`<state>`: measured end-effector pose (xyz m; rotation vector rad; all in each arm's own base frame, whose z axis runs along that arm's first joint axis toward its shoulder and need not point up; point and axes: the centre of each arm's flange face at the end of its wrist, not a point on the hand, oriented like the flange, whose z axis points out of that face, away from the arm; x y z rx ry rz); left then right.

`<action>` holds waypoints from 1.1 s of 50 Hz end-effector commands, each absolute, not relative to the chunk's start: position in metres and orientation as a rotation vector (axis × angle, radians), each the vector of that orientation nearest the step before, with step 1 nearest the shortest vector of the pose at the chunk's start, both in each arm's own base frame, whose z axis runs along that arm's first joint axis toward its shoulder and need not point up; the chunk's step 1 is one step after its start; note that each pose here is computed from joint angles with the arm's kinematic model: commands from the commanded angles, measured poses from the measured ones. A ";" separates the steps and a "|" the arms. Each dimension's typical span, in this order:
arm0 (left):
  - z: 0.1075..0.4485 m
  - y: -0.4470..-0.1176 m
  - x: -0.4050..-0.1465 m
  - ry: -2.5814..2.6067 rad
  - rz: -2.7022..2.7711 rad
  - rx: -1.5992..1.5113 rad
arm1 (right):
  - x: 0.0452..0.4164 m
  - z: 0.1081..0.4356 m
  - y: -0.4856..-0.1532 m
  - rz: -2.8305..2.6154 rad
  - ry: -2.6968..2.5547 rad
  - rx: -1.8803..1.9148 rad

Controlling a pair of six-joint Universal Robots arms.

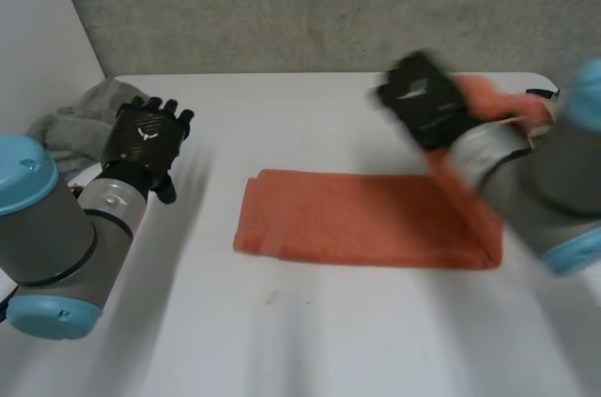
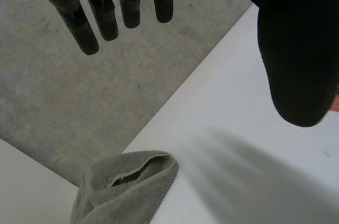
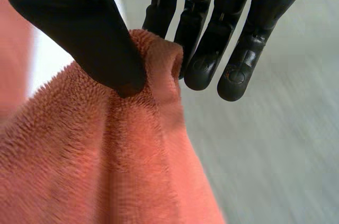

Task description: Fold the laundry.

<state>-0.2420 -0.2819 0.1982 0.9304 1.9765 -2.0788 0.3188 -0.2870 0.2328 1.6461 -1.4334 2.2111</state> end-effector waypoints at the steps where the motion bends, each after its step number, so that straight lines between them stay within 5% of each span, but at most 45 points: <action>1: 0.196 -0.278 -0.239 1.988 -2.064 0.929 | 0.400 0.173 -0.231 2.283 -1.331 2.032; 8: 0.193 -0.277 -0.240 1.997 -2.056 0.937 | 0.419 0.116 -0.208 2.186 -1.402 2.196; 15: 0.201 -0.277 -0.250 1.971 -2.111 0.947 | 0.411 0.159 -0.225 2.243 -1.467 1.938; 24: 0.216 -0.260 -0.306 2.031 -2.341 0.991 | 0.330 0.212 -0.255 2.258 -2.105 1.200; 33: 0.182 -0.251 -0.359 2.090 -2.343 1.159 | 0.269 0.166 -0.259 1.888 -2.399 1.057; 46: 0.143 -0.254 -0.354 2.076 -2.102 1.293 | 0.234 0.116 -0.282 1.623 -2.403 1.071; 50: 0.158 -0.249 -0.343 2.077 -2.113 1.248 | 0.229 0.123 -0.292 1.644 -2.257 1.113; 55: 0.176 -0.237 -0.325 2.069 -2.120 1.215 | 0.239 0.171 -0.301 1.796 -1.984 1.157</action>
